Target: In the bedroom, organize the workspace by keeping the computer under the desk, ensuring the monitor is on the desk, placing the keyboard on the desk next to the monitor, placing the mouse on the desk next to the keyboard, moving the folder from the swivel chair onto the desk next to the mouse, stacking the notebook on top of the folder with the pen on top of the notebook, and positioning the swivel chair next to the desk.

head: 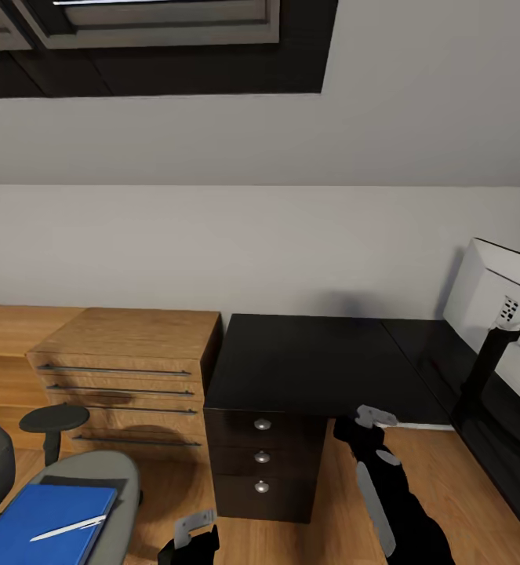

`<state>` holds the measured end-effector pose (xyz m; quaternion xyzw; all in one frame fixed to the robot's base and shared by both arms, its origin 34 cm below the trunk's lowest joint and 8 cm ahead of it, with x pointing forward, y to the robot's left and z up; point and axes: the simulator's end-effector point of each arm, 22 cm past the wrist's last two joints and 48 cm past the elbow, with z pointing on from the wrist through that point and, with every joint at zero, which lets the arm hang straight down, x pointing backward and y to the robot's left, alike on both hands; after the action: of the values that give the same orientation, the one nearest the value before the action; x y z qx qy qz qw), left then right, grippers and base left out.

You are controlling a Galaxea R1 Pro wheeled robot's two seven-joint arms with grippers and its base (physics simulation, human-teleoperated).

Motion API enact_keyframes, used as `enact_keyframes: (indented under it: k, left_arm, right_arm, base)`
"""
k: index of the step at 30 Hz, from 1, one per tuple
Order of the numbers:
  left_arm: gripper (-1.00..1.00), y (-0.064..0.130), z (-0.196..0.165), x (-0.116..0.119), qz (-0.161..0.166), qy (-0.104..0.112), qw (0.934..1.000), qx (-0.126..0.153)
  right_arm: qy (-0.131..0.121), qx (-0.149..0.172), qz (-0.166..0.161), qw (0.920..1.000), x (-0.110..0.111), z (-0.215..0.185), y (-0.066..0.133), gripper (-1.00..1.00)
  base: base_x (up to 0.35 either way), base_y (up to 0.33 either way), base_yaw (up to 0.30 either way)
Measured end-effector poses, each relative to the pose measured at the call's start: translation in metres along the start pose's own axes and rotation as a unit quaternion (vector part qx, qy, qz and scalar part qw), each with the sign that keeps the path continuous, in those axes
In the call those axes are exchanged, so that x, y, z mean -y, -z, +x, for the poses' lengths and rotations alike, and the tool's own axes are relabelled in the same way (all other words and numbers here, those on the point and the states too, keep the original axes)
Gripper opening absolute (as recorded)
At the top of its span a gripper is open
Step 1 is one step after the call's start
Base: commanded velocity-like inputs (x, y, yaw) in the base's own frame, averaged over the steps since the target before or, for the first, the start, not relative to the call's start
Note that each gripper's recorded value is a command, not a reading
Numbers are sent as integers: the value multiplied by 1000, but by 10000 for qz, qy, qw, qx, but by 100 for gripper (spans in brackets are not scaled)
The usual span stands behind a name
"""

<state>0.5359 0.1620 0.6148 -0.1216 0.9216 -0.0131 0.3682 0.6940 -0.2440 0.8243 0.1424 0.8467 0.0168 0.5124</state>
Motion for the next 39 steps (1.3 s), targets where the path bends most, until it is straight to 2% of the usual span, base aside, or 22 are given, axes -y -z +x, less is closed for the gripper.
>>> enact_keyframes:
  k: [4,9,18,29,34,39]
  left_arm:
    - [100,0,0,0,1,-2,10000,0]
    - [100,0,0,0,5,-9,10000,1]
    - [100,0,0,0,5,-14,10000,-3]
    - [100,1,0,2,13,-14,10000,-4]
    - [100,0,0,1,11,-11,10000,-6]
    - [100,0,0,1,10,-9,10000,-6]
  right_arm:
    - [152,-43,-147,9998,-14,9,4,-100]
    - [274,-39,-207,9994,-21,12,6,-100]
    - [600,17,-136,9981,-20,12,6,-100]
    - [675,58,-112,9976,-20,11,6,-100]
    - [686,182,129,9974,-10,6,6,-100]
    - [864,218,63,9960,-25,8,9,-100]
  base:
    - [0,0,128]
    - [0,0,240]
    - [22,0,274]
    - [233,0,277]
    - [31,0,277]
    - [3,0,277]
